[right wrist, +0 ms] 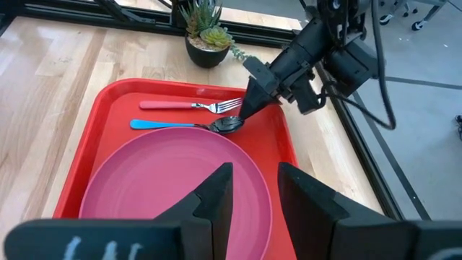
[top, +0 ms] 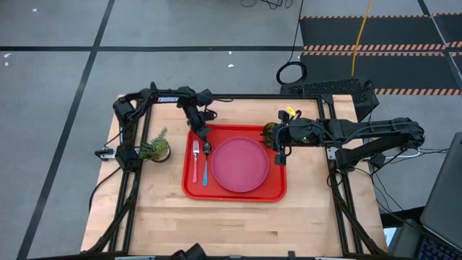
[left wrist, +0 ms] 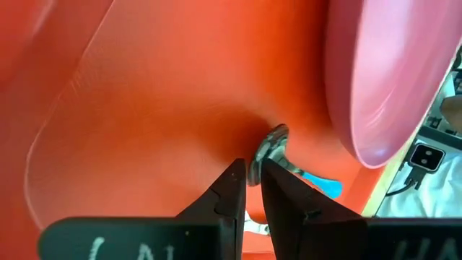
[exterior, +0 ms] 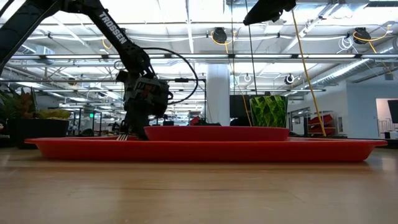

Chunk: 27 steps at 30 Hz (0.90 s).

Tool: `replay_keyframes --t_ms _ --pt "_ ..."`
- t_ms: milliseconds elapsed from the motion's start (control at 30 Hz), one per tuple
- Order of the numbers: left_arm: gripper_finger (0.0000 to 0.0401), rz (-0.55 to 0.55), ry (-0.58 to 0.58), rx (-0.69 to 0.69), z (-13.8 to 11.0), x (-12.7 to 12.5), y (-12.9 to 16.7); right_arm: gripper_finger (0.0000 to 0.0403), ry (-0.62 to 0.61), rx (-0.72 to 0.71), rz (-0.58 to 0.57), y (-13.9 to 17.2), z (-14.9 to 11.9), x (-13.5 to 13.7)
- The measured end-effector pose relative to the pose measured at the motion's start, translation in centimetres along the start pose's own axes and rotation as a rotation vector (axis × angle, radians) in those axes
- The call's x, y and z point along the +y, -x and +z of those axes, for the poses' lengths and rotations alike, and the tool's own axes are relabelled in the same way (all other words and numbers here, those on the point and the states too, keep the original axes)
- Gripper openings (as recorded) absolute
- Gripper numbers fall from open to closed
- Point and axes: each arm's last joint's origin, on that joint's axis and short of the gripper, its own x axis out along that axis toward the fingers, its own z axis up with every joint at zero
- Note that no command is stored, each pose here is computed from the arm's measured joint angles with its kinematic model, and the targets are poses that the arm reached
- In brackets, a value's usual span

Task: Pick and place plate/cup/fork/spoon on tray
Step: Adjust the silverware on the red tray, then return to Home Position

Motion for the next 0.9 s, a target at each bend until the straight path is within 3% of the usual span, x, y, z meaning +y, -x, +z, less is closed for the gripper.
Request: replay_keyframes --t_ms 333,467,700,900 --pt "0.0047 0.011 -0.041 -0.042 -0.4 -1.6 1.6 0.0105 0.0 0.0 0.0 0.0 0.0 0.0" --pt "0.0047 0.118 -0.106 -0.094 -0.5 -2.3 2.8 0.0105 0.0 -0.001 0.0 0.0 0.0 0.0" --pt "0.0047 0.387 -0.418 -0.316 -0.8 -6.5 7.7 0.0105 0.018 -0.009 -0.003 0.0 0.1 0.0" --pt "0.0047 0.408 -0.739 -0.669 -3.3 -12.9 12.8 0.0105 0.019 -0.044 -0.134 0.6 0.5 -0.5"
